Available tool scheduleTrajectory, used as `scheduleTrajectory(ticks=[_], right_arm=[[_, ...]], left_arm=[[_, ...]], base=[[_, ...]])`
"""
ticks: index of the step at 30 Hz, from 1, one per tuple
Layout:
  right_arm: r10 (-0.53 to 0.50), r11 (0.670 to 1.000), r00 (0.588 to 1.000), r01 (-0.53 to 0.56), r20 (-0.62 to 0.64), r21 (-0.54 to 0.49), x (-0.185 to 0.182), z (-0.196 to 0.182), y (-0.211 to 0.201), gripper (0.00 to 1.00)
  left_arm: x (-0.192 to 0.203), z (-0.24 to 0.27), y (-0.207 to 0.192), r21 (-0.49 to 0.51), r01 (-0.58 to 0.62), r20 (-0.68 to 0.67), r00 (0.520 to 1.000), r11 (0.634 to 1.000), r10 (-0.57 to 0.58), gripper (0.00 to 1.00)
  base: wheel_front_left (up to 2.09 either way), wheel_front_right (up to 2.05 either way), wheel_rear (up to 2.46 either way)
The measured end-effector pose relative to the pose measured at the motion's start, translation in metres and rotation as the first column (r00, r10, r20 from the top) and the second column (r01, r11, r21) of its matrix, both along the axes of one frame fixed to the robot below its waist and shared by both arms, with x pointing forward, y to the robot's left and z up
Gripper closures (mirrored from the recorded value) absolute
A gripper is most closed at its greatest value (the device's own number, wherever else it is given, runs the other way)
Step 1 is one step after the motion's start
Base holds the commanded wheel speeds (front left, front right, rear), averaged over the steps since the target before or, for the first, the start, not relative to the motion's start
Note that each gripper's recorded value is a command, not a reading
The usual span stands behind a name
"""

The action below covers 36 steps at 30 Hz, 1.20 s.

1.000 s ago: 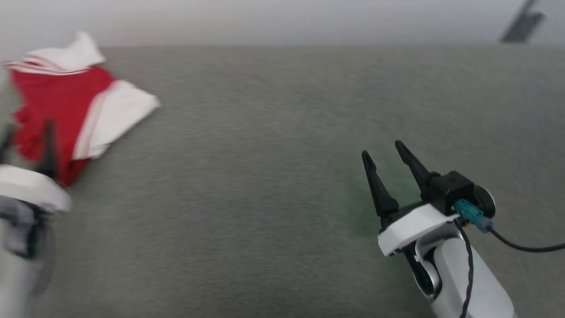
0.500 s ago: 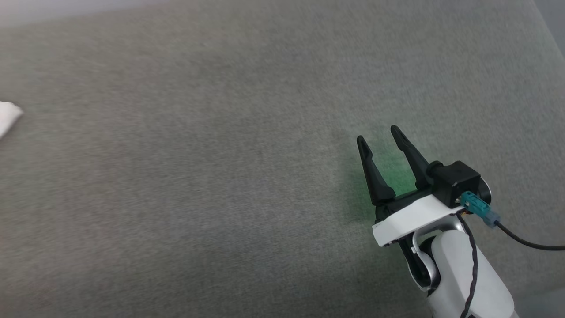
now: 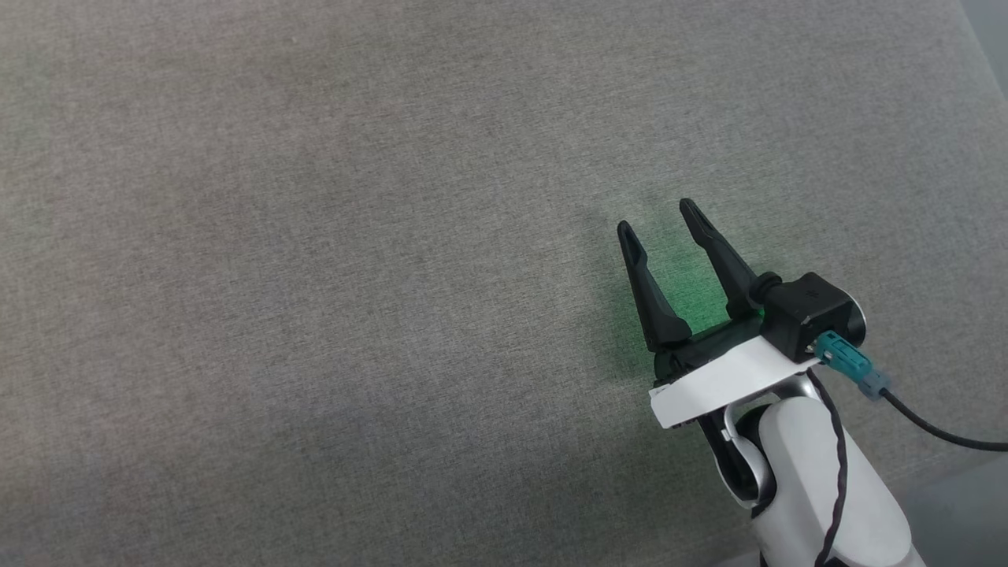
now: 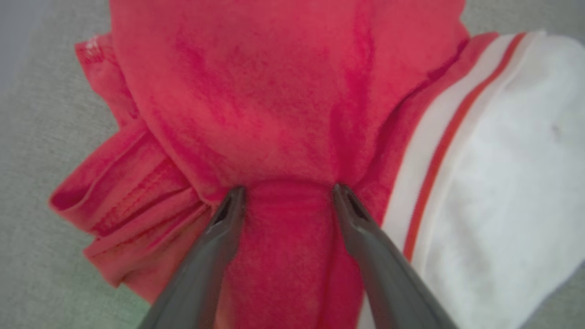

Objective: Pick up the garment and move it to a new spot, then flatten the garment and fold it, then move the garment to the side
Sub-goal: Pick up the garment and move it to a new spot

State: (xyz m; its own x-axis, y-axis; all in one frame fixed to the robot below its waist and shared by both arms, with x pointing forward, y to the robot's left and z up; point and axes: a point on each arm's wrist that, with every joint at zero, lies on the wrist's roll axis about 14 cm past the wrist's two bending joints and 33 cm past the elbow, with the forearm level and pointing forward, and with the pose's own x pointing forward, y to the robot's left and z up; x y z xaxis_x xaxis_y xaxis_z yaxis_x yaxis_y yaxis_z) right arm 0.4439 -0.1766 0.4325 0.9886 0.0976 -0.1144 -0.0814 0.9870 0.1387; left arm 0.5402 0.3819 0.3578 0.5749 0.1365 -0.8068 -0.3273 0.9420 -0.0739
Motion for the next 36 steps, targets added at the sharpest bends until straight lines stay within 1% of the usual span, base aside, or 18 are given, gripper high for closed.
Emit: scheduleTrajectory(ticks=[1, 2, 5, 7, 11, 13, 15, 17, 18, 21, 23, 27, 28, 30, 32, 34, 36], right_arm=[[0.001, 1.0, 1.0, -0.001, 0.005, -0.001, 0.0, 0.002, 0.0, 0.0], [0.003, 1.0, 1.0, -0.002, 0.009, -0.002, 0.0, 0.003, 0.001, 0.0], [0.005, 1.0, 0.999, -0.005, 0.032, -0.009, 0.0, 0.011, 0.001, 0.0], [0.003, 1.0, 0.999, -0.002, 0.042, -0.01, 0.0, 0.015, 0.0, 0.0], [0.0, 1.0, 0.998, 0.0, 0.059, -0.012, -0.003, 0.023, 0.0, 0.0], [0.004, 1.0, 0.997, -0.004, 0.073, -0.009, -0.003, 0.028, 0.001, 0.0], [0.008, 1.0, 0.996, -0.008, 0.087, -0.005, -0.004, 0.034, 0.003, 0.0], [0.015, 1.0, 0.995, -0.015, 0.095, 0.0, -0.006, 0.038, 0.007, 0.0], [0.019, 1.0, 0.995, -0.019, 0.101, 0.003, -0.007, 0.04, 0.009, 0.0], [0.03, 0.999, 0.992, -0.032, 0.126, 0.009, -0.008, 0.05, 0.014, 0.0], [0.039, 0.999, 0.989, -0.041, 0.145, 0.013, -0.007, 0.057, 0.018, 0.0], [0.056, 0.998, 0.984, -0.062, 0.171, 0.026, -0.008, 0.066, 0.026, 0.0], [0.059, 0.997, 0.983, -0.065, 0.174, 0.032, -0.01, 0.068, 0.028, 0.0], [0.064, 0.997, 0.981, -0.072, 0.182, 0.038, -0.01, 0.071, 0.031, 0.0], [0.061, 0.996, 0.98, -0.071, 0.188, 0.049, -0.011, 0.073, 0.031, 0.0], [0.047, 0.997, 0.981, -0.058, 0.19, 0.058, -0.012, 0.074, 0.026, 0.0], [0.026, 0.997, 0.981, -0.039, 0.193, 0.063, -0.014, 0.075, 0.019, 0.0]], left_arm=[[0.0, -0.001, -0.001, -0.005, -0.002, -0.002, 1.0, 1.0, 0.002, 0.64], [0.0, -0.001, -0.002, -0.011, -0.002, -0.005, 1.0, 1.0, 0.002, 1.0], [0.002, 0.0, -0.009, -0.032, 0.006, 0.005, 1.0, 0.999, -0.006, 1.0], [0.002, 0.003, -0.012, -0.023, 0.014, 0.035, 0.999, 1.0, -0.013, 1.0], [0.004, 0.018, -0.009, 0.034, 0.019, 0.125, 0.992, 0.999, -0.024, 1.0], [0.009, 0.034, -0.006, 0.102, 0.04, 0.191, 0.98, 0.994, -0.059, 1.0], [0.016, 0.057, -0.005, 0.141, 0.046, 0.284, 0.955, 0.989, -0.084, 1.0], [0.022, 0.082, -0.007, 0.205, 0.075, 0.359, 0.922, 0.976, -0.147, 1.0], [0.024, 0.094, -0.01, 0.217, 0.083, 0.397, 0.903, 0.973, -0.165, 1.0], [0.032, 0.132, -0.026, 0.251, 0.117, 0.503, 0.833, 0.961, -0.233, 1.0], [0.035, 0.153, -0.048, 0.271, 0.175, 0.548, 0.781, 0.946, -0.302, 1.0], [0.032, 0.192, -0.107, 0.297, 0.327, 0.623, 0.646, 0.897, -0.442, 1.0], [0.029, 0.199, -0.123, 0.306, 0.371, 0.629, 0.612, 0.877, -0.479, 1.0], [0.022, 0.21, -0.156, 0.283, 0.458, 0.649, 0.556, 0.843, -0.52, 1.0], [0.014, 0.216, -0.195, 0.285, 0.555, 0.655, 0.484, 0.782, -0.581, 1.0], [0.007, 0.222, -0.236, 0.255, 0.644, 0.673, 0.418, 0.721, -0.61, 1.0], [-0.002, 0.229, -0.276, 0.24, 0.724, 0.69, 0.342, 0.647, -0.638, 1.0]], base=[[0.0, 0.0, 0.0], [0.0, 0.0, 0.0], [0.0, 0.0, 0.0], [0.0, 0.0, 0.0], [0.0, 0.0, 0.0], [0.0, 0.0, 0.0], [0.0, 0.0, 0.0], [0.0, 0.0, 0.0], [0.0, 0.0, 0.0], [0.0, 0.0, 0.0], [0.0, 0.0, 0.0], [0.0, 0.0, 0.0], [0.0, 0.0, 0.0], [0.0, 0.0, 0.0], [0.0, 0.0, 0.0], [0.0, 0.0, 0.0], [0.0, 0.0, 0.0]])
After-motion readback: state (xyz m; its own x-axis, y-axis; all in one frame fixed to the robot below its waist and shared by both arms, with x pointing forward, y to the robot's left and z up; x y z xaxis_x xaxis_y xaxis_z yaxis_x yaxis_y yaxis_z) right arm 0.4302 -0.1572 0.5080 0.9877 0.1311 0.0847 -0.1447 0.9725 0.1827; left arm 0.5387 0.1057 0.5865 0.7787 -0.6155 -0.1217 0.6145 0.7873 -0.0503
